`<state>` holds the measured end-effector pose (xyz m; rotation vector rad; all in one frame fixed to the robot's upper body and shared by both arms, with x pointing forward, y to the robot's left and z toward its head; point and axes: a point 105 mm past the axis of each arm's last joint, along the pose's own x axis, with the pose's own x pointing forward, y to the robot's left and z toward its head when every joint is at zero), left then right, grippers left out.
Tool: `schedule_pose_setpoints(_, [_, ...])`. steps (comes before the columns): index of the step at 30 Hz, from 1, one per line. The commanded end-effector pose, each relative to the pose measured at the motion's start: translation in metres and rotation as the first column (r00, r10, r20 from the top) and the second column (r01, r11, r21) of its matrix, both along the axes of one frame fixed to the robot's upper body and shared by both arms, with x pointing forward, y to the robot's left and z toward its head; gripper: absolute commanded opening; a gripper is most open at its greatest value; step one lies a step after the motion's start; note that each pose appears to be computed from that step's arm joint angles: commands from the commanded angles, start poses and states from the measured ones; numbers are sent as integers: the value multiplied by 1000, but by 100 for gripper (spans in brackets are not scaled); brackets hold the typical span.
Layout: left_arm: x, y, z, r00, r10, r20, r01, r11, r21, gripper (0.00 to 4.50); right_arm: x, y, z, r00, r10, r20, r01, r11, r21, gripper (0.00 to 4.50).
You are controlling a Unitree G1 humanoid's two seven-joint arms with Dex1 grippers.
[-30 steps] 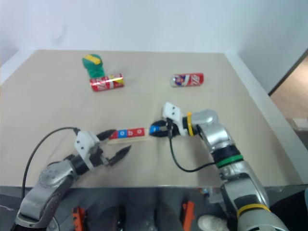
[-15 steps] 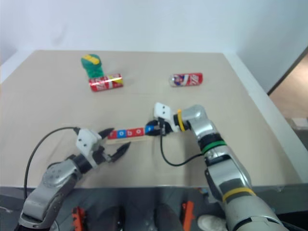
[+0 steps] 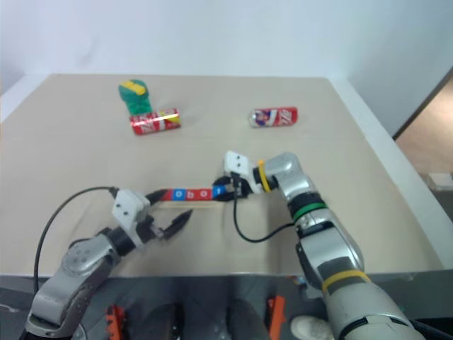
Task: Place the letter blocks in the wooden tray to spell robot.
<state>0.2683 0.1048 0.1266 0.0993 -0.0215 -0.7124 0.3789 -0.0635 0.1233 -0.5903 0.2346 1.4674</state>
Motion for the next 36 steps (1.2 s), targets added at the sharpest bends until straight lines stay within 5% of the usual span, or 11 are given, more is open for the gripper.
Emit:
schedule_pose_setpoints(1, [-6,-4,16,997,-63,45,63,998,-4,450,3,3,32,999,9,35,-12,996,86,228])
schedule_pose_setpoints(5, [-3,8,17,997,-74,26,74,997,4,450,-2,-8,51,1000,-5,-13,7,986,169,228])
schedule_pose_setpoints(10, [4,28,18,999,-35,36,33,999,43,450,7,-26,64,982,-190,-21,187,937,295,349])
schedule_pose_setpoints(12, [5,33,19,999,-25,40,23,999,46,450,13,-32,63,954,-301,-7,286,897,337,436])
schedule_pose_setpoints(14, [6,35,19,999,-18,45,16,999,42,450,14,-35,59,928,-372,5,344,864,367,449])
schedule_pose_setpoints(21, [5,30,22,999,-24,43,25,999,-24,450,13,-33,38,827,-563,-4,509,745,431,238])
schedule_pose_setpoints(28, [1,25,20,998,-45,37,46,999,-22,450,-1,-20,25,816,-578,-9,527,738,422,2])
schedule_pose_setpoints(36, [-1,20,18,998,-59,31,60,998,-26,450,-14,-13,14,825,-564,-12,522,755,398,2])
